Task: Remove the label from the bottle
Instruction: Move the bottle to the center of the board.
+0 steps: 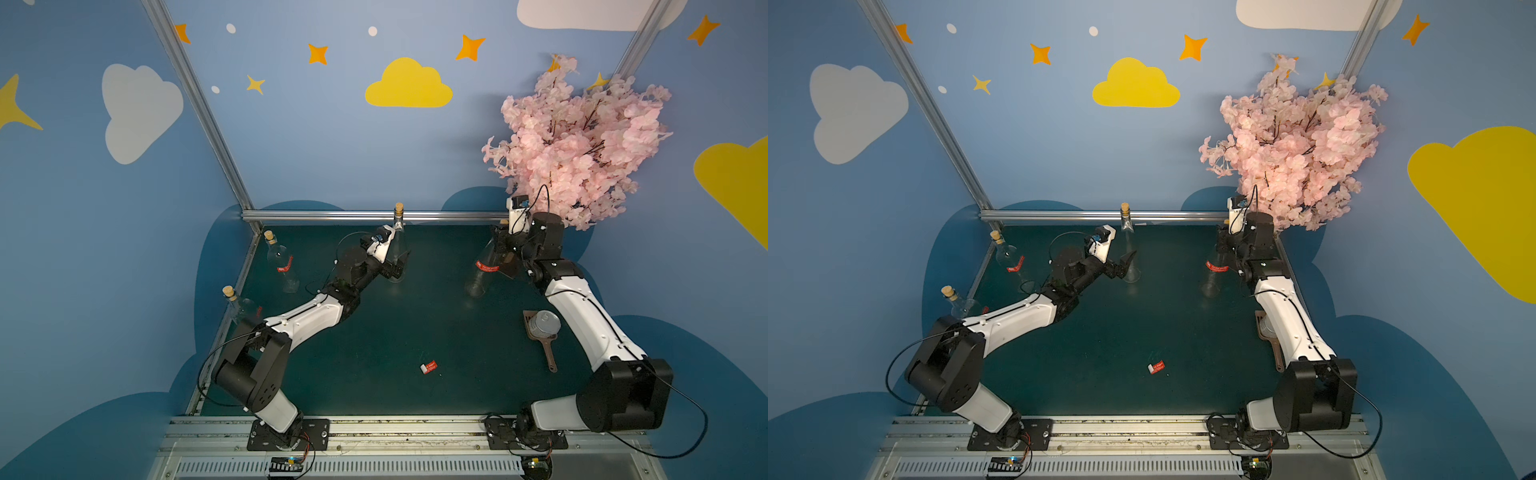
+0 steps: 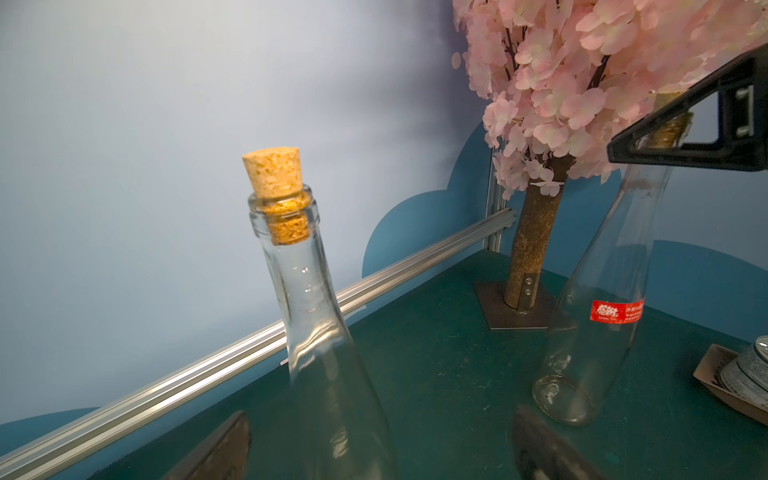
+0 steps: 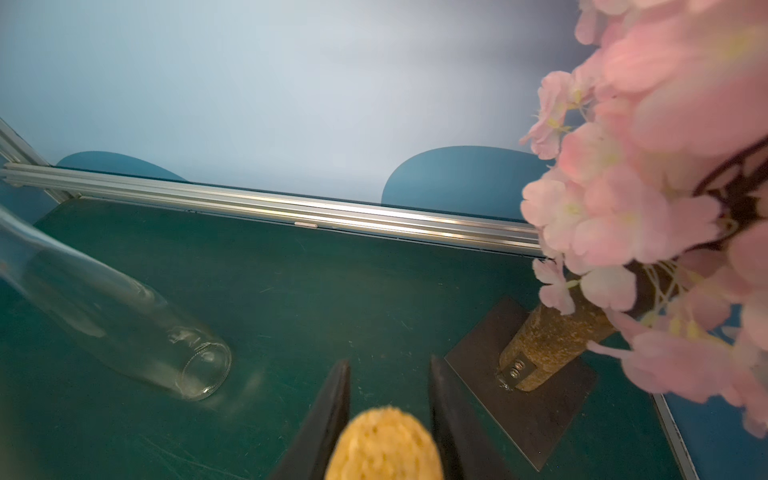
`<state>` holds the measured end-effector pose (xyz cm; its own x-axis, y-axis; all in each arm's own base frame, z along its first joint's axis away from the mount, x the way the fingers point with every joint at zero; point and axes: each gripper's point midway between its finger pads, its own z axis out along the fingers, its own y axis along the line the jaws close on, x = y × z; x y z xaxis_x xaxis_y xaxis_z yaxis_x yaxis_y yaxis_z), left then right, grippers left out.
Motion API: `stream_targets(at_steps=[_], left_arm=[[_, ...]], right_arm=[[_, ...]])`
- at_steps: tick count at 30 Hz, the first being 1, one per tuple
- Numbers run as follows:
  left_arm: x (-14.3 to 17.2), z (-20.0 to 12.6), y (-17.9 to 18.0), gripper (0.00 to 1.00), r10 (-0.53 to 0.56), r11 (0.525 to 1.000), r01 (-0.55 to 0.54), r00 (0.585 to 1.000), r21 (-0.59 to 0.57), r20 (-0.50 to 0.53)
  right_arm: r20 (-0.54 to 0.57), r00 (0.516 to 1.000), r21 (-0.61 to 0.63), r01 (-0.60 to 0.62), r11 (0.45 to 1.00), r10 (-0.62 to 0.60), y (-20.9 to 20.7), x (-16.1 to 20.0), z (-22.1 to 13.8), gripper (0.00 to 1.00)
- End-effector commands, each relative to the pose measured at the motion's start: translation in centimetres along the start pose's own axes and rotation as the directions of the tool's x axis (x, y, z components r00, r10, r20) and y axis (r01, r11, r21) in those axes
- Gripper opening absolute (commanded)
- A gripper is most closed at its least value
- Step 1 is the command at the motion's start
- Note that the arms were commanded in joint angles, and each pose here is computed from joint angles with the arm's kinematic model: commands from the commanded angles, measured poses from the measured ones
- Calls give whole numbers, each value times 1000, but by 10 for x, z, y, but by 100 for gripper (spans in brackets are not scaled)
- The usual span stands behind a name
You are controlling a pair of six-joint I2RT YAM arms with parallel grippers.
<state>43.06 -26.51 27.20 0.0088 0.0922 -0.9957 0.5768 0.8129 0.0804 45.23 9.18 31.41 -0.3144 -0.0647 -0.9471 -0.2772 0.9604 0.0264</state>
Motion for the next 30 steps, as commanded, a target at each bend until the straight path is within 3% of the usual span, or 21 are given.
stream_targets(at_steps=[1,13,30], left_arm=[[-9,-9,-1,96,-11,1000,11,1000,-14,10],[-3,-36,-16,97,-38,999,37,999,-25,-37],[9,-66,-27,97,-119,993,118,991,-12,-68]], right_arm=[[97,995,-31,27,999,-23,23,-40,-20,14],[132,989,-189,98,977,-74,112,-51,-40,10],[189,981,-465,136,875,-51,253,-53,-57,10]])
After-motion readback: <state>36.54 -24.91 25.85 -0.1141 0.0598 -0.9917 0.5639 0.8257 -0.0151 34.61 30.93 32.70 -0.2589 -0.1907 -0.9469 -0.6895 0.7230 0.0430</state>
